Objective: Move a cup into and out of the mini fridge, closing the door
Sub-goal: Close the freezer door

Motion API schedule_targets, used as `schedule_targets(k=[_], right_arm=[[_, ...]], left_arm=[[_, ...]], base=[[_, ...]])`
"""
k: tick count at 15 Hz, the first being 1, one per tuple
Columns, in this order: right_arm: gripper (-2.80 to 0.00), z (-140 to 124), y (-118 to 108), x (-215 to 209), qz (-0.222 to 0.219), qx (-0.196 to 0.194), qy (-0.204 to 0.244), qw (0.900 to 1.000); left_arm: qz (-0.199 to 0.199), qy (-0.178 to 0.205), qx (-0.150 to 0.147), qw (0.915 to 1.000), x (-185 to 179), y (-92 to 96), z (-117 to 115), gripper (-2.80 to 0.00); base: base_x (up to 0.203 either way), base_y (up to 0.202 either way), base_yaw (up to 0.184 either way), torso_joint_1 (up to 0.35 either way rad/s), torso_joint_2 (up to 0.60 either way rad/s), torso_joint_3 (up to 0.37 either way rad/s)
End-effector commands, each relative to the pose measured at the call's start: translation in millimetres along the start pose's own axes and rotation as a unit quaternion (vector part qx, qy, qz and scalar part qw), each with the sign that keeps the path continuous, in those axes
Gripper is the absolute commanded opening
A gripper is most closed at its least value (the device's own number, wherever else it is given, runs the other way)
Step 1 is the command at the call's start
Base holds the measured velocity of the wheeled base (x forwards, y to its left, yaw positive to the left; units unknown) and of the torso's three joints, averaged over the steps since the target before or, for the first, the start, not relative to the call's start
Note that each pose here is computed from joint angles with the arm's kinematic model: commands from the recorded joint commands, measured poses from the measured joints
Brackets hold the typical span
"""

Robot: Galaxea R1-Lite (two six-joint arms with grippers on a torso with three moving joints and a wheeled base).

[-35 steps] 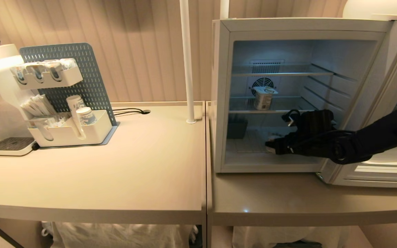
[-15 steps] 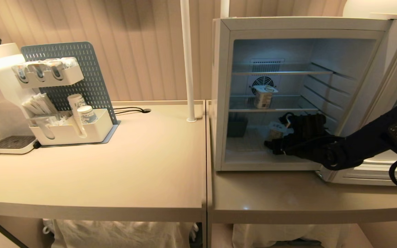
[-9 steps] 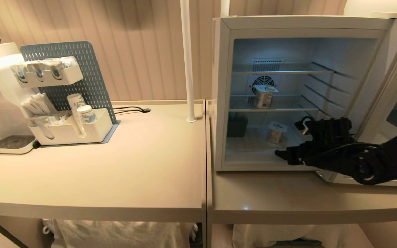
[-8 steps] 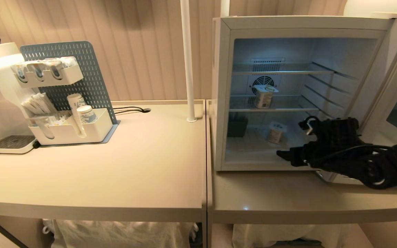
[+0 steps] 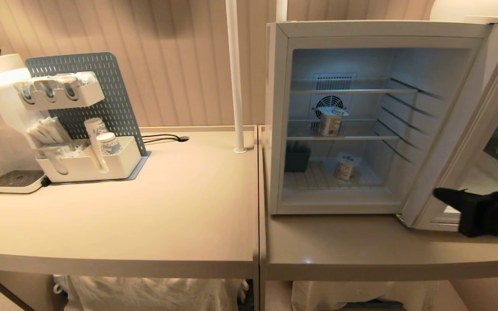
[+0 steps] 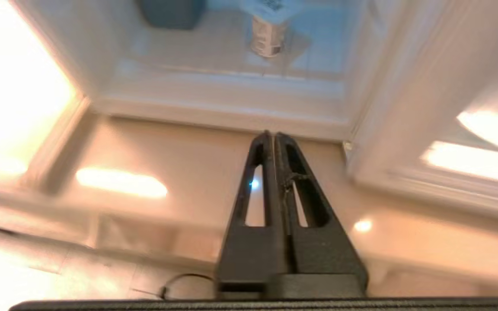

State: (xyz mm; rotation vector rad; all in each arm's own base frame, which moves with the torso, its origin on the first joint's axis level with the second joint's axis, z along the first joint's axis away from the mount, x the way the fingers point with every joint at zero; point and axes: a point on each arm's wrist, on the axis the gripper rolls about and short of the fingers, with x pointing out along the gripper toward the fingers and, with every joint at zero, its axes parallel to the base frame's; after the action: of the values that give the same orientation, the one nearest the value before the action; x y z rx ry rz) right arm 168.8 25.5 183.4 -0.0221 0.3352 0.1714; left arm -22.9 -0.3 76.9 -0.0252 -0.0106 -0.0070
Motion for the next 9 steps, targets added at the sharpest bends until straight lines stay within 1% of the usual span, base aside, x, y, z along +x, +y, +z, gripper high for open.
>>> schedule_targets(k=[1, 2, 3, 4, 5, 7, 9], right_arm=[[-2.80, -6.1, 2.3, -89.2, 0.000, 0.006, -0.073, 0.997], [-2.80, -16.1, 2.8, -112.0, -0.002, 0.016, -0.065, 0.998], [-2.80, -27.1, 3.0, -132.5, -0.007, 0.033, -0.048, 0.998], [-2.80, -39.5, 3.4, -152.8, -0.018, 0.055, -0.020, 0.998], [-2.80, -49.2, 4.3, -170.1, -0.030, 0.072, -0.012, 0.997], [-2.80, -71.9, 8.0, -196.7, -0.044, 0.088, -0.029, 0.995], [-2.80, -96.6, 13.7, -210.4, -0.063, 0.105, -0.016, 0.992]], left_arm=[[0.000, 0.001, 0.000, 1.0000, 0.1, 0.0, 0.0, -2.80], [0.000, 0.001, 0.000, 1.0000, 0.1, 0.0, 0.0, -2.80], [0.000, 0.001, 0.000, 1.0000, 0.1, 0.0, 0.0, -2.80], [0.000, 0.001, 0.000, 1.0000, 0.1, 0.0, 0.0, -2.80], [0.000, 0.001, 0.000, 1.0000, 0.1, 0.0, 0.0, -2.80], [0.000, 0.001, 0.000, 1.0000, 0.1, 0.0, 0.0, -2.80], [0.000, 0.001, 0.000, 1.0000, 0.1, 0.0, 0.0, -2.80]], base=[[0.000, 0.000, 0.000, 0.000, 0.00, 0.000], [0.000, 0.000, 0.000, 0.000, 0.00, 0.000], [0.000, 0.000, 0.000, 0.000, 0.00, 0.000], [0.000, 0.000, 0.000, 0.000, 0.00, 0.000], [0.000, 0.000, 0.000, 0.000, 0.00, 0.000], [0.000, 0.000, 0.000, 0.000, 0.00, 0.000], [0.000, 0.000, 0.000, 0.000, 0.00, 0.000]])
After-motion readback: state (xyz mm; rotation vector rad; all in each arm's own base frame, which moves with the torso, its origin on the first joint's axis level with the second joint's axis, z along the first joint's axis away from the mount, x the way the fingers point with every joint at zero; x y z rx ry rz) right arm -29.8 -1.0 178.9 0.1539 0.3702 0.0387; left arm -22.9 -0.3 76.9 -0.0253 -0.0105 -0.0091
